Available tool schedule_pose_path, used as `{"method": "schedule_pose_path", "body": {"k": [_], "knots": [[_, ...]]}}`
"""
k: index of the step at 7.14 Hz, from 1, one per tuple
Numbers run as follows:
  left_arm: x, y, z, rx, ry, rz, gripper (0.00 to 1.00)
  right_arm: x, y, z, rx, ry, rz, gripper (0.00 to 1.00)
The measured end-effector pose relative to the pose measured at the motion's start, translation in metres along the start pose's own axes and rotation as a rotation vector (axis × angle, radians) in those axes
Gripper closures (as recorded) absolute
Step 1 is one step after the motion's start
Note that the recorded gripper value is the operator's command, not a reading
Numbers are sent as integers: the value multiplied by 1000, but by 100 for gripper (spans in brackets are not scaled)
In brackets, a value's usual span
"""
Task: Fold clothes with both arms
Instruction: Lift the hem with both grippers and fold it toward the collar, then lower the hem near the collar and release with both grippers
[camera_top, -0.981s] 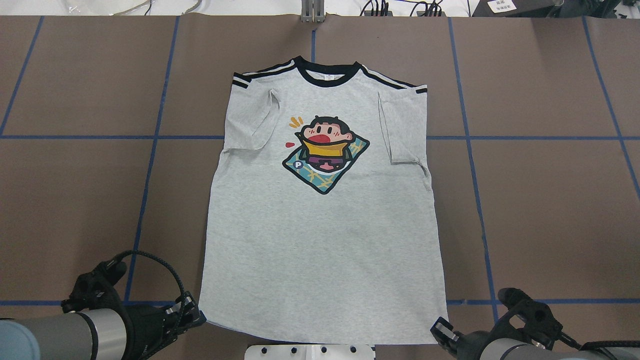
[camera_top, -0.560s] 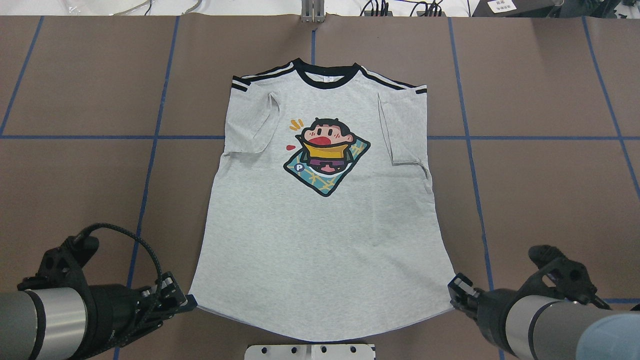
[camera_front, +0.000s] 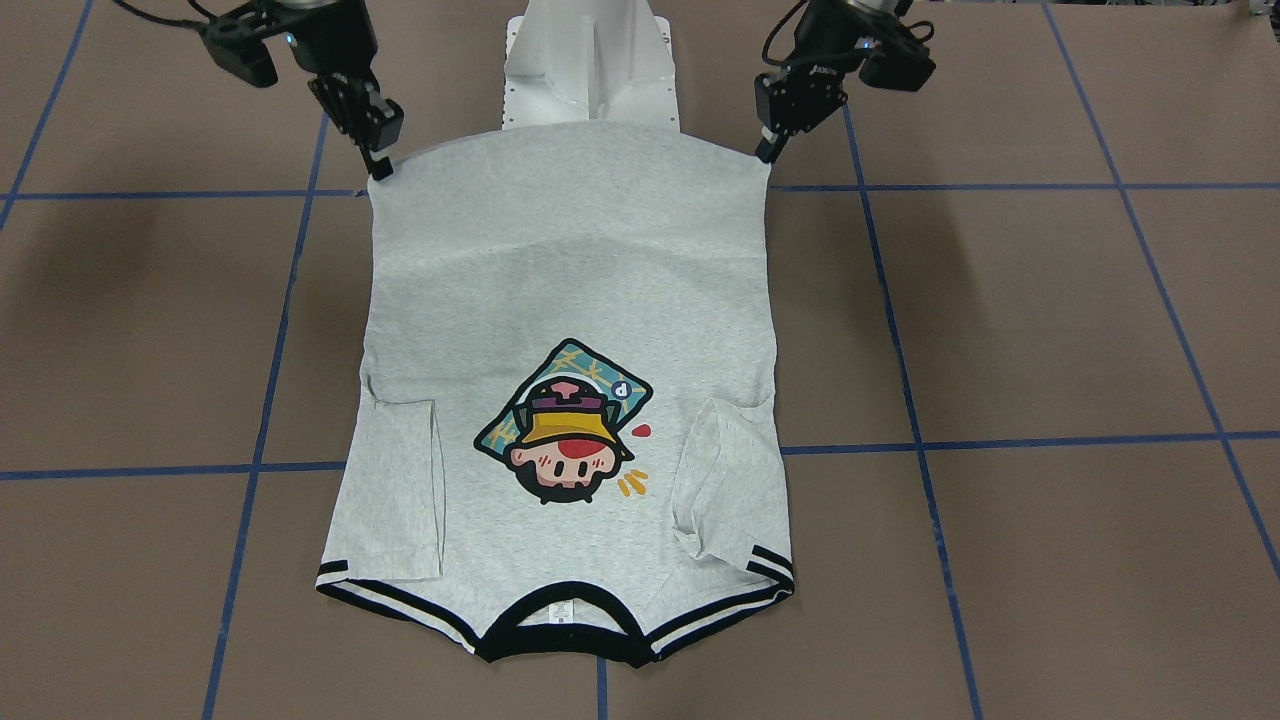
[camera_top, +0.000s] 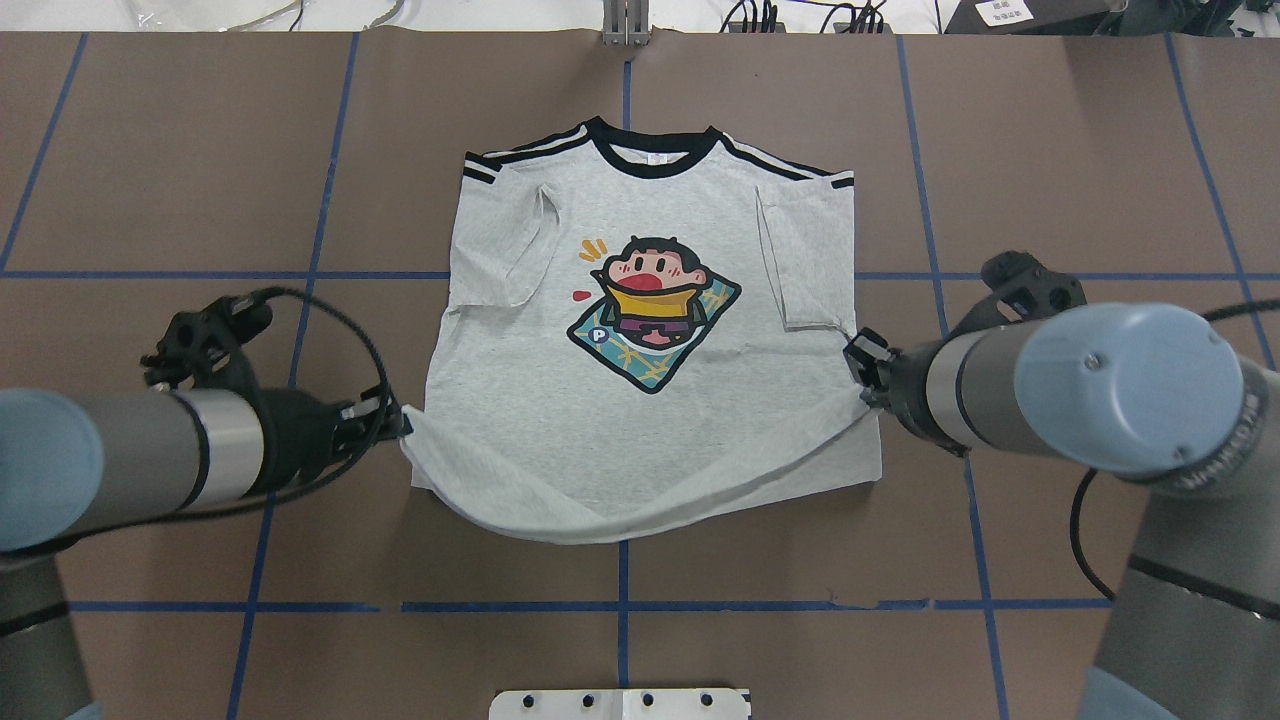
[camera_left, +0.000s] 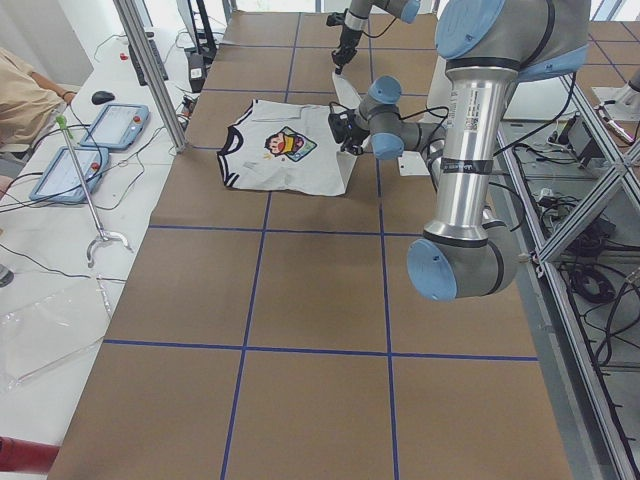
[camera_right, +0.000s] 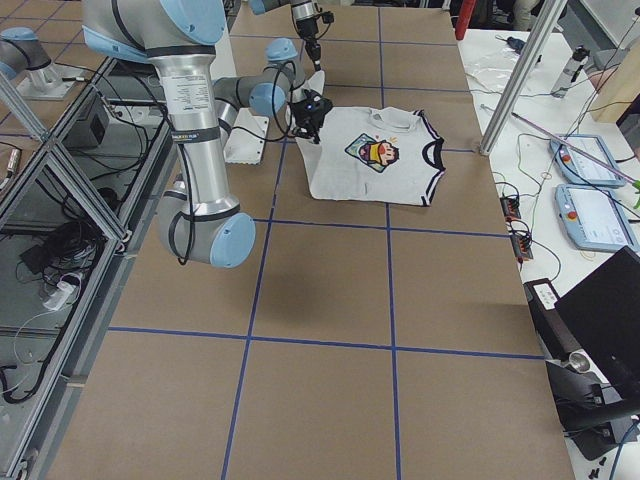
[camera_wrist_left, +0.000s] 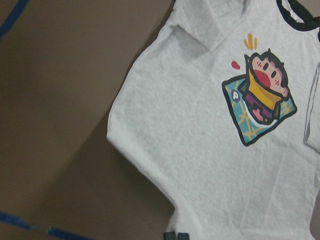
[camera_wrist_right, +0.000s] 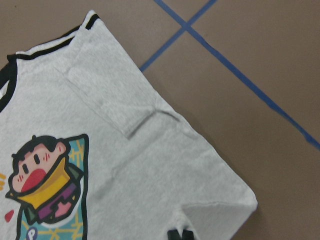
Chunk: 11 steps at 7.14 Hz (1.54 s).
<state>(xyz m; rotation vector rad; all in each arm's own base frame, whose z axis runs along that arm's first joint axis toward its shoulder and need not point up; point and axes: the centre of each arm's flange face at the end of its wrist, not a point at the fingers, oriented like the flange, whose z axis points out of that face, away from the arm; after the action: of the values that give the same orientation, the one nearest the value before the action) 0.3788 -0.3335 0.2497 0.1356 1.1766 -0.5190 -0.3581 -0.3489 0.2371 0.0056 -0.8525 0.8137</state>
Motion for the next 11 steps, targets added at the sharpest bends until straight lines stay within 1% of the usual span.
{"method": "schedule_pose_path", "body": {"k": [1, 2, 3, 4, 5, 6, 7, 8, 9, 11], "knots": [[23, -46, 35, 67, -13, 30, 100, -20, -30, 26, 51, 32, -44, 100], [39, -95, 69, 104, -22, 34, 100, -40, -55, 52, 93, 68, -72, 100], [45, -141, 93, 135, -5, 24, 100, -62, -78, 75, 126, 94, -84, 100], [42, -175, 108, 163, 12, 16, 100, -81, -101, 95, 151, 92, -84, 100], [40, -195, 112, 183, 27, 14, 100, -93, -123, 113, 167, 70, -78, 100], [40, -204, 116, 193, 31, 13, 100, -99, -137, 127, 177, 61, -73, 100], [43, -209, 125, 198, 26, 11, 100, -106, -146, 141, 185, 70, -69, 100], [48, -214, 140, 201, 20, 9, 100, -113, -151, 155, 190, 83, -67, 100], [47, -220, 158, 201, 22, 9, 100, -116, -155, 169, 192, 84, -68, 100], [27, -230, 191, 200, 31, 13, 100, -115, -163, 197, 192, 61, -72, 100]]}}
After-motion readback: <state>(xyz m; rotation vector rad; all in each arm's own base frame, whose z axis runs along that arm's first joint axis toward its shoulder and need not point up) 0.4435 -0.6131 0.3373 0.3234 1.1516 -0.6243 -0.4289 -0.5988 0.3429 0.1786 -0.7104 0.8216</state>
